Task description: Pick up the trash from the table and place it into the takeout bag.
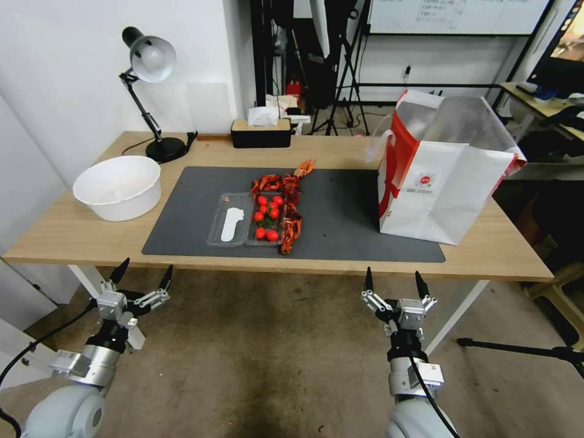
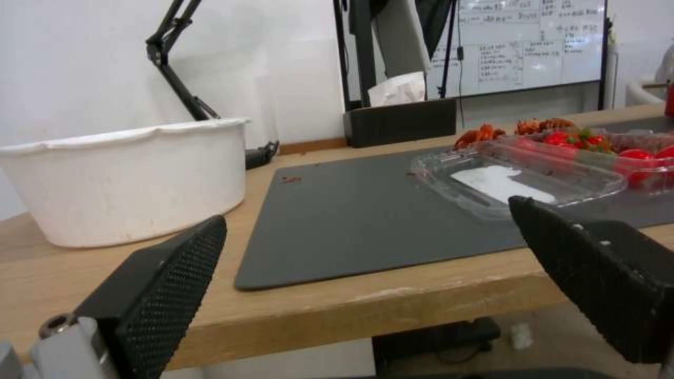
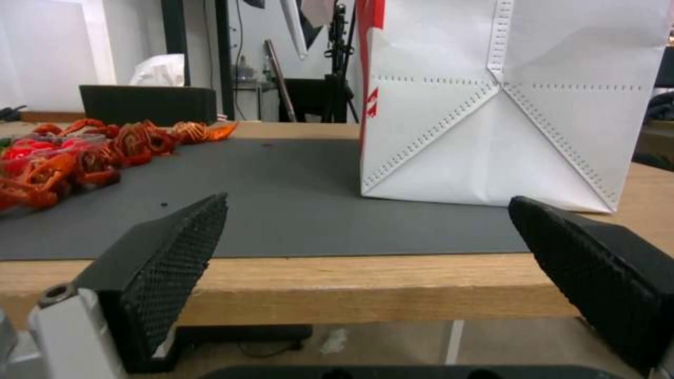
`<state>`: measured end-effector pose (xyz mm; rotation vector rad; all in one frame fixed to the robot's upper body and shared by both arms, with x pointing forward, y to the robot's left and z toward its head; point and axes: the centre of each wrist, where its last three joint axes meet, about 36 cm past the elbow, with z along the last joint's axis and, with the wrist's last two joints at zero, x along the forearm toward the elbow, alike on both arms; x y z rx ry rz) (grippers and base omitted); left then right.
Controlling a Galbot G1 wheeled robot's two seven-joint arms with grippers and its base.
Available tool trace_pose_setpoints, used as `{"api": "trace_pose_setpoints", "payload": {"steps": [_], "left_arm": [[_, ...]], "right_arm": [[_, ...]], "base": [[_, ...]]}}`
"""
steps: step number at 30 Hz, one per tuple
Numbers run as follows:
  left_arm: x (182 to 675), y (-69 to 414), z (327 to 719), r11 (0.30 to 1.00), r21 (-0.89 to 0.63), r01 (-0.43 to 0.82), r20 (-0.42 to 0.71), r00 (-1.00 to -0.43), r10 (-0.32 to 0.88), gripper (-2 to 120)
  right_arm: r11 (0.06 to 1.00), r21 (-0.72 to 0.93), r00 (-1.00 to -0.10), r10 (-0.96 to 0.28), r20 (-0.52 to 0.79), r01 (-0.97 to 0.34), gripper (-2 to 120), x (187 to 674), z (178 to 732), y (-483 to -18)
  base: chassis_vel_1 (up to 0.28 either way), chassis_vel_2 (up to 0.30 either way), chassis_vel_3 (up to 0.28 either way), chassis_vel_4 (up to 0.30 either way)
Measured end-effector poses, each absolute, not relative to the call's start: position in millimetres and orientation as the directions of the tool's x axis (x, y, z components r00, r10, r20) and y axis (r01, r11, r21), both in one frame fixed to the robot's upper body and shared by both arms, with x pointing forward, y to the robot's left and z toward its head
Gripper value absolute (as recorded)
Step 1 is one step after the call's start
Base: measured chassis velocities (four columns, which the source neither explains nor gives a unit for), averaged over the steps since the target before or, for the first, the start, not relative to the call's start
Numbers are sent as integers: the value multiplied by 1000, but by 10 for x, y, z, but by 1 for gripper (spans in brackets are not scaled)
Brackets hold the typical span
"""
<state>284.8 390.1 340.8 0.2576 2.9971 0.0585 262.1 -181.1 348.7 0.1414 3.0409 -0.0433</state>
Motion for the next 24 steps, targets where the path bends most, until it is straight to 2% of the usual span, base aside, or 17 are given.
{"api": "trace_pose_setpoints", "payload": {"steps": [24], "left_arm": [[2850,3897,3414,985,51,167,-128,-977,172,100]], "right_arm": [[995,-24,-991,91,-99,94,100,2620,3486,-1809]], "base": [[0,0,0,0]]}}
